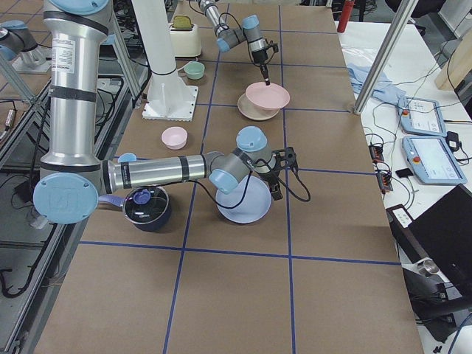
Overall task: Stack three plates with pink and blue
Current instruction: 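Carry the pink plate over the cream plate and lower it on top, then open the left gripper and withdraw it from the plates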
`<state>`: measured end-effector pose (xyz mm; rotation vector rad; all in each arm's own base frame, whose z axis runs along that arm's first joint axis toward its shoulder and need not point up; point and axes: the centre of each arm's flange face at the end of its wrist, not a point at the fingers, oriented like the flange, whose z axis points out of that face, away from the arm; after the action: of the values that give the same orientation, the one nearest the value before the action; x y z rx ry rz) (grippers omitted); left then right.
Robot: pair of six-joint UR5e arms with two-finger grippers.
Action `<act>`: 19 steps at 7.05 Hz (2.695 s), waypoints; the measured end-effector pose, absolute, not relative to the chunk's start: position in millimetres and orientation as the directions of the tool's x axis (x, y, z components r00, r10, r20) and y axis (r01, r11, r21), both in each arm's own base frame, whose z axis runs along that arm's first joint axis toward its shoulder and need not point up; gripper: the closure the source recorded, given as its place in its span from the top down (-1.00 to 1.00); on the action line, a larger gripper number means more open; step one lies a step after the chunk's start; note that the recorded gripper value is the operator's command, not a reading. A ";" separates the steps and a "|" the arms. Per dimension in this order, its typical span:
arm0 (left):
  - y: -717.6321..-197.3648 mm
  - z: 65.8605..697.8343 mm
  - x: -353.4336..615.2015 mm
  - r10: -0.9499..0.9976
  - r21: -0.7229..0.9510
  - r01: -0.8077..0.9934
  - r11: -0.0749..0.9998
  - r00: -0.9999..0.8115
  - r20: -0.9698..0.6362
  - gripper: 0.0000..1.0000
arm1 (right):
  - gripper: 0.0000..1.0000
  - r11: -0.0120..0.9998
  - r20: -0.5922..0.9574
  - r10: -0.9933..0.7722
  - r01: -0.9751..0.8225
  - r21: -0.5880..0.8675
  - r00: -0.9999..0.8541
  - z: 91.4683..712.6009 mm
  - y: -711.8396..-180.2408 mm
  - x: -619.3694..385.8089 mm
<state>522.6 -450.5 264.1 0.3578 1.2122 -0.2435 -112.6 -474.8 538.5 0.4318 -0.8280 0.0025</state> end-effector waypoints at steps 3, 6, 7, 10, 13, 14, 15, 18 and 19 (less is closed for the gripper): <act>-443.1 272.6 527.7 0.062 0.201 0.345 0.917 0.373 -0.926 -1.00 | 1.00 0.913 0.713 -0.164 -0.169 0.371 0.682 538.3 -475.0 -112.7; -437.6 275.5 532.7 0.088 0.228 0.329 0.917 0.391 -0.916 -1.00 | 1.00 0.914 0.713 -0.163 -0.168 0.370 0.682 538.8 -475.2 -112.8; -434.7 276.4 535.4 0.090 0.229 0.325 0.918 0.393 -0.915 -0.98 | 1.00 0.914 0.713 -0.163 -0.168 0.370 0.682 538.9 -475.2 -112.8; -428.9 280.2 539.5 0.091 0.230 0.316 0.920 0.397 -0.913 0.99 | 1.00 0.914 0.713 -0.163 -0.168 0.370 0.682 538.9 -475.2 -112.8; -427.6 275.3 531.2 0.122 0.266 0.326 0.907 0.402 -0.907 1.00 | 1.00 0.914 0.714 -0.162 -0.168 0.368 0.682 539.1 -475.0 -112.8; -425.4 270.2 510.5 0.172 0.308 0.293 0.905 0.410 -0.896 1.00 | 1.00 0.916 0.717 -0.157 -0.170 0.362 0.680 539.9 -474.2 -112.7; -428.0 262.2 474.4 0.225 0.350 0.238 0.906 0.430 -0.874 1.00 | 1.00 0.921 0.723 -0.141 -0.178 0.346 0.676 542.3 -471.5 -113.2; -478.0 267.0 309.2 0.439 0.539 0.010 0.842 0.570 -0.695 1.00 | 0.98 0.937 0.733 -0.123 -0.164 0.307 0.669 574.1 -430.9 -114.8; -504.6 301.8 238.6 0.523 0.614 -0.081 0.785 0.618 -0.587 1.00 | 0.97 0.941 0.735 -0.124 -0.156 0.300 0.666 592.2 -406.0 -110.9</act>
<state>238.6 -504.6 301.8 0.5801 0.8405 0.3708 -110.9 -406.0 592.2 0.3544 -0.8461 0.0183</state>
